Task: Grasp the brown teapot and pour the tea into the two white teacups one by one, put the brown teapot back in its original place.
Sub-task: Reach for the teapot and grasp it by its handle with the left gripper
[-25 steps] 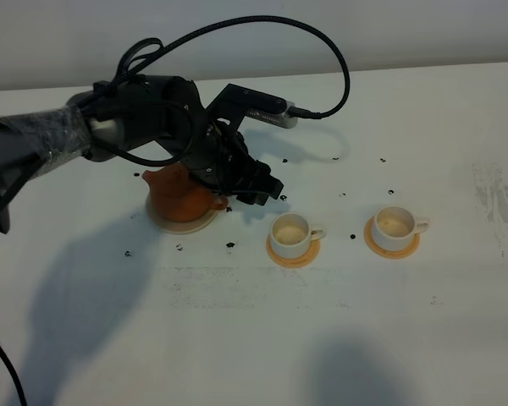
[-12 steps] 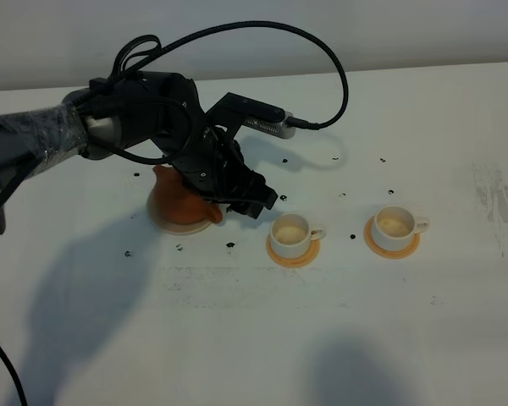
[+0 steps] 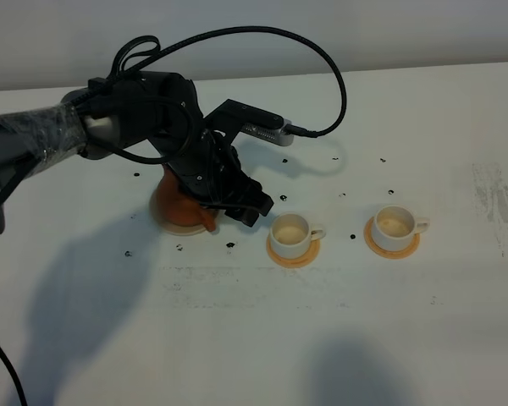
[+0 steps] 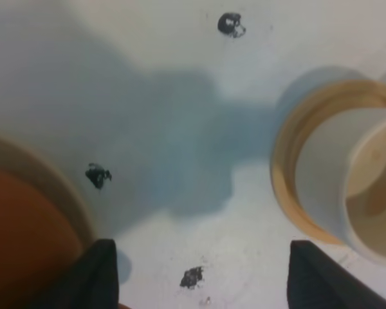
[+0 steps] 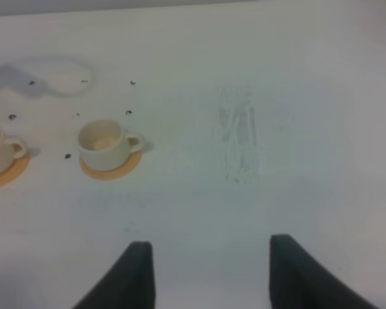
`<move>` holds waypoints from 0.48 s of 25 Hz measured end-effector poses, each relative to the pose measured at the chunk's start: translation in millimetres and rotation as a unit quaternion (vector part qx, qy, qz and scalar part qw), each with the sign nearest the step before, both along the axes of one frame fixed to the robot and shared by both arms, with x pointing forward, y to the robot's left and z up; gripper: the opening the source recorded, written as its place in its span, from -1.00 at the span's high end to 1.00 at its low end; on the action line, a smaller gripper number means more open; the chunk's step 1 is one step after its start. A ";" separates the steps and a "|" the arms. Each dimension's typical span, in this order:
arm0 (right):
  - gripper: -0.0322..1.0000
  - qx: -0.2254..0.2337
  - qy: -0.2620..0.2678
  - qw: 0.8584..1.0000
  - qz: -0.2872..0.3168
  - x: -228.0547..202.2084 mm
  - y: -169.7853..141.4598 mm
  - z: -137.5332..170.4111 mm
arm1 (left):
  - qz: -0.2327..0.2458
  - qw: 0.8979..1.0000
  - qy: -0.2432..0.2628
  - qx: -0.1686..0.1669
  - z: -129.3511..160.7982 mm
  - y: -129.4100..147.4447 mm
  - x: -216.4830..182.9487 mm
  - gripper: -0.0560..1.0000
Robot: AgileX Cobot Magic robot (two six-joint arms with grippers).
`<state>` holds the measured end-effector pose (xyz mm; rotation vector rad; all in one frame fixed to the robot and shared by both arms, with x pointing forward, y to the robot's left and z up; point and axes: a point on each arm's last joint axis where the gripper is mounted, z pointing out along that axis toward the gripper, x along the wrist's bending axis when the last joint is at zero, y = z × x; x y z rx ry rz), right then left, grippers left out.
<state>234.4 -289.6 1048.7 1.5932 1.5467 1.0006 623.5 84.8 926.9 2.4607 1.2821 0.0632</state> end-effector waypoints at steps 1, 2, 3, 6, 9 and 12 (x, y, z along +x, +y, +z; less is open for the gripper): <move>0.12 0.000 0.000 1.000 0.000 0.0 0.0 0.0 | 0.000 1.000 0.002 0.001 -0.1 1.2 0.2 -0.17; 0.12 0.000 0.000 1.000 0.000 0.0 0.0 0.0 | 0.002 1.000 0.004 0.002 -0.2 2.9 0.7 -0.17; 0.12 0.000 0.000 1.000 0.000 0.0 0.0 0.0 | 0.002 1.000 0.005 0.002 -0.3 3.4 0.8 -0.17; 0.12 0.000 0.000 1.000 0.000 0.0 0.0 0.0 | -0.001 1.000 0.006 0.009 1.6 5.3 0.1 -0.17; 0.12 0.000 0.000 1.000 0.000 0.0 0.0 0.0 | -0.002 1.000 0.009 0.014 4.5 9.4 0.2 -0.17; 0.12 0.000 0.000 1.000 0.000 0.0 0.0 0.0 | -0.007 1.000 0.016 0.021 4.8 12.1 -0.7 -0.17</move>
